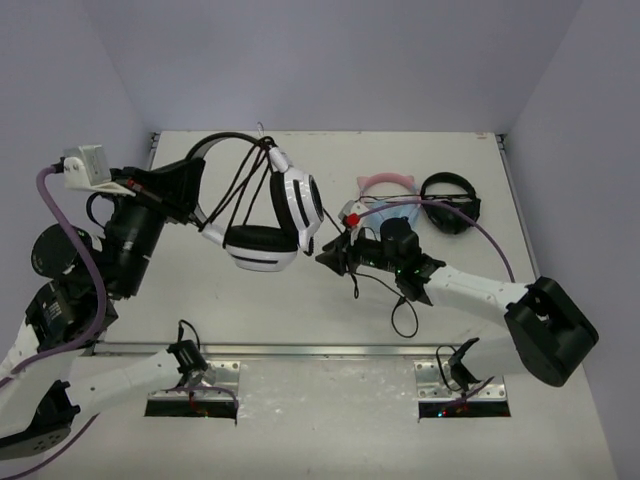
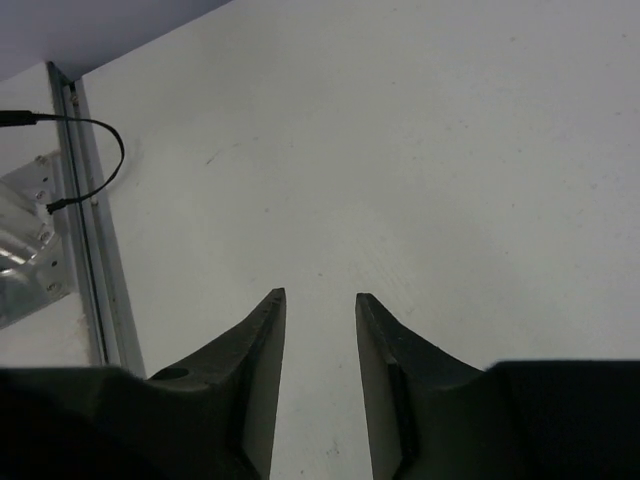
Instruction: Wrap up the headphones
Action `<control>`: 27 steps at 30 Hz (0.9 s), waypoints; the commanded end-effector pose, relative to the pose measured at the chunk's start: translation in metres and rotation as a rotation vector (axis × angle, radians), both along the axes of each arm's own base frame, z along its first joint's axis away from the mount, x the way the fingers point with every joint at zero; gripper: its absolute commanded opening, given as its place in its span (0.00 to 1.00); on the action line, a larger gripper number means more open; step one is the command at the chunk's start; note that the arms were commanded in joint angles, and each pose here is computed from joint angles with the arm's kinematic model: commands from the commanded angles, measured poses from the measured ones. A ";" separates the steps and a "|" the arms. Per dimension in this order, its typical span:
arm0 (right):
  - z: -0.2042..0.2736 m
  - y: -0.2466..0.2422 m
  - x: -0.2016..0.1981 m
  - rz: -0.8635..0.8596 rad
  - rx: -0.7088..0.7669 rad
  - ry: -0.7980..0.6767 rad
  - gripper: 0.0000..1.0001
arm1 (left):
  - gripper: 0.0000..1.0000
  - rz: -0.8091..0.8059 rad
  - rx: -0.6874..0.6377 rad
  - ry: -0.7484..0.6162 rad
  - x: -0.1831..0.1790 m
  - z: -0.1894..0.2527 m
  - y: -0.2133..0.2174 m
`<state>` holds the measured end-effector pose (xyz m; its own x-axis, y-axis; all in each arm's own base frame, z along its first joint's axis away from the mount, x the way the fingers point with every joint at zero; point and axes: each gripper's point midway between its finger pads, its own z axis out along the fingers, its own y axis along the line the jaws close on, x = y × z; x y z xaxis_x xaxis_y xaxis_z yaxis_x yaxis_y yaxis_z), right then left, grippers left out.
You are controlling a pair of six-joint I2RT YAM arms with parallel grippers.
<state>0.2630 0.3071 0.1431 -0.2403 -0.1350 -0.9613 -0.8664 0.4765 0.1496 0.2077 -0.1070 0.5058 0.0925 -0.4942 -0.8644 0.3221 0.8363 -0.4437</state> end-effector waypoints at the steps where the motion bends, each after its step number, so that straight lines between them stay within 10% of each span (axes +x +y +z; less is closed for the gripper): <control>1: 0.003 0.004 -0.016 0.038 0.107 0.044 0.32 | 0.00 0.192 -0.326 -0.057 -0.004 0.063 0.052; 4: -0.004 0.002 -0.031 0.060 0.132 0.074 0.12 | 0.00 0.312 -0.371 -0.024 0.007 0.062 0.064; 14: -0.021 0.016 -0.086 0.192 0.169 0.118 0.33 | 0.00 0.461 -0.440 -0.012 0.038 0.068 0.053; 21: 0.017 0.032 -0.104 0.266 0.275 0.147 0.69 | 0.00 0.373 -0.434 -0.048 0.039 0.070 0.038; 27: 0.062 0.031 -0.086 0.167 0.290 0.139 0.53 | 0.00 0.274 -0.452 -0.105 0.024 0.060 0.038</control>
<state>0.1688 0.3337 0.1599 -0.4089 0.0156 -0.9124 -0.8824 0.2481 0.3997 0.2563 -0.0888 0.5133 0.2466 -0.5784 -0.7776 0.0101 0.8038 -0.5948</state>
